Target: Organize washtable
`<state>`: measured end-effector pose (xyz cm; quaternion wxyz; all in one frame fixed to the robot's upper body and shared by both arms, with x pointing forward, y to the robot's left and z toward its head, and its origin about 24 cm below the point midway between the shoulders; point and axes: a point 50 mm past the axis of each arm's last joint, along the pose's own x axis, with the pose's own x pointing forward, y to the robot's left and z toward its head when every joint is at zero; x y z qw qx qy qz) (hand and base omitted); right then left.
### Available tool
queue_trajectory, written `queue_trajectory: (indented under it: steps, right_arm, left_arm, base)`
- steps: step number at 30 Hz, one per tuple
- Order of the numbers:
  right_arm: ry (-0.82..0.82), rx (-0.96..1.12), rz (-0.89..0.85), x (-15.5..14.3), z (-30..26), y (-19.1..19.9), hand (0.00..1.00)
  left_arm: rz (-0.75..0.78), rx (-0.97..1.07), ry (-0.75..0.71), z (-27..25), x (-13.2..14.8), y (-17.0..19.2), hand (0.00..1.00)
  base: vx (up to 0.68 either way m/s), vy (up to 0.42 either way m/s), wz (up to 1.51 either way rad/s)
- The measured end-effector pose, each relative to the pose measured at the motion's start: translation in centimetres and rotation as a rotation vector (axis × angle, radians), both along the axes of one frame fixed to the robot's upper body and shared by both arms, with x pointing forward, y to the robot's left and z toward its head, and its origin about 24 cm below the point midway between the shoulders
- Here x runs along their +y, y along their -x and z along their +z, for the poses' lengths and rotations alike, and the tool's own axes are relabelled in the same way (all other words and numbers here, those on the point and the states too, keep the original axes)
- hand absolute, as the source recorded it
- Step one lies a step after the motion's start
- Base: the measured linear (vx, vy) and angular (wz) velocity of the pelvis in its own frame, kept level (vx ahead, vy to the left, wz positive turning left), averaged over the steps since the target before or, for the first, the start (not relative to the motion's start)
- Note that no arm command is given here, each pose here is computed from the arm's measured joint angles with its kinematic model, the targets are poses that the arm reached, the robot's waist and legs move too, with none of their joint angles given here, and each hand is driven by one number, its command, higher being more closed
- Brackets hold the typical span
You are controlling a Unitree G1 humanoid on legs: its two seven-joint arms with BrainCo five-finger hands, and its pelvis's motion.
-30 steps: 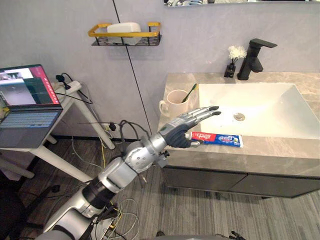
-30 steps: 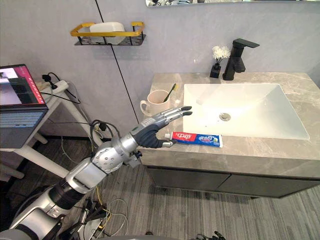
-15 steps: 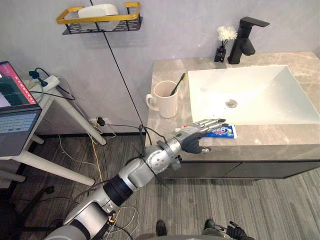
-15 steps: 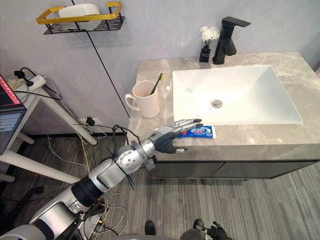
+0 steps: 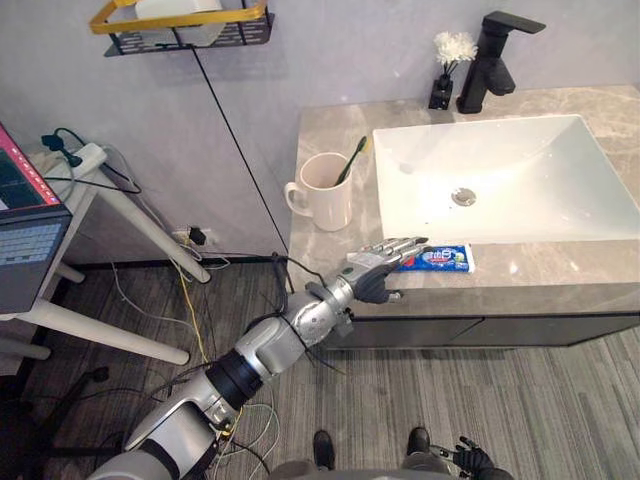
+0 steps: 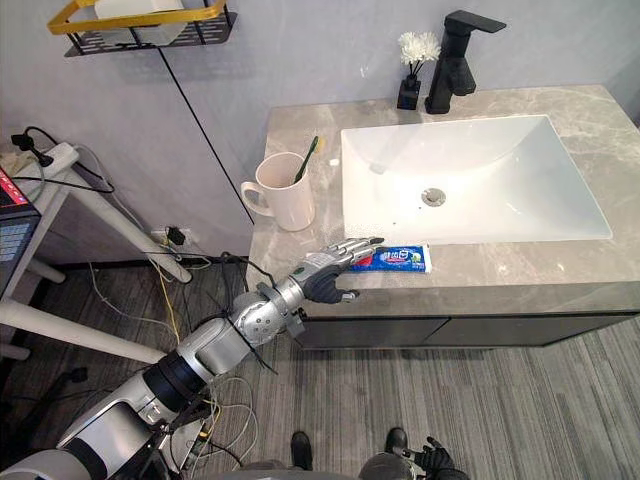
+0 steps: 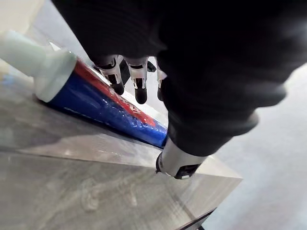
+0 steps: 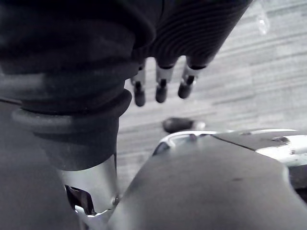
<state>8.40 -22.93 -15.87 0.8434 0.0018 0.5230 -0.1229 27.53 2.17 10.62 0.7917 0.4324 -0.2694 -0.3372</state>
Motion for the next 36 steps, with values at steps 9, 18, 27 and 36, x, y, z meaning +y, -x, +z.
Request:
queue_trajectory:
  steps: [9,18,27,36]
  right_arm:
    - [0.007,-0.001,0.016,0.0,0.0,0.0,0.00]
    - [0.007,-0.013,0.019,0.0,0.1,-0.1,0.00]
    - [0.011,-0.023,0.061,0.2,0.2,-0.4,0.00]
    - [0.010,-0.038,0.072,0.4,0.3,-0.6,0.00]
  left_arm:
    - [-0.018,-0.015,0.044,0.9,-0.5,0.5,0.00]
    - [-0.080,-0.056,0.131,2.7,-2.0,1.7,0.00]
    - [-0.004,0.025,0.048,0.0,-1.0,0.4,0.00]
    - [0.095,-0.012,0.054,0.0,0.2,-0.8,0.00]
  base:
    - [-0.01,0.000,-0.01]
    - [-0.05,0.001,-0.06]
    - [-0.03,-0.014,-0.02]
    - [0.01,-0.006,-0.01]
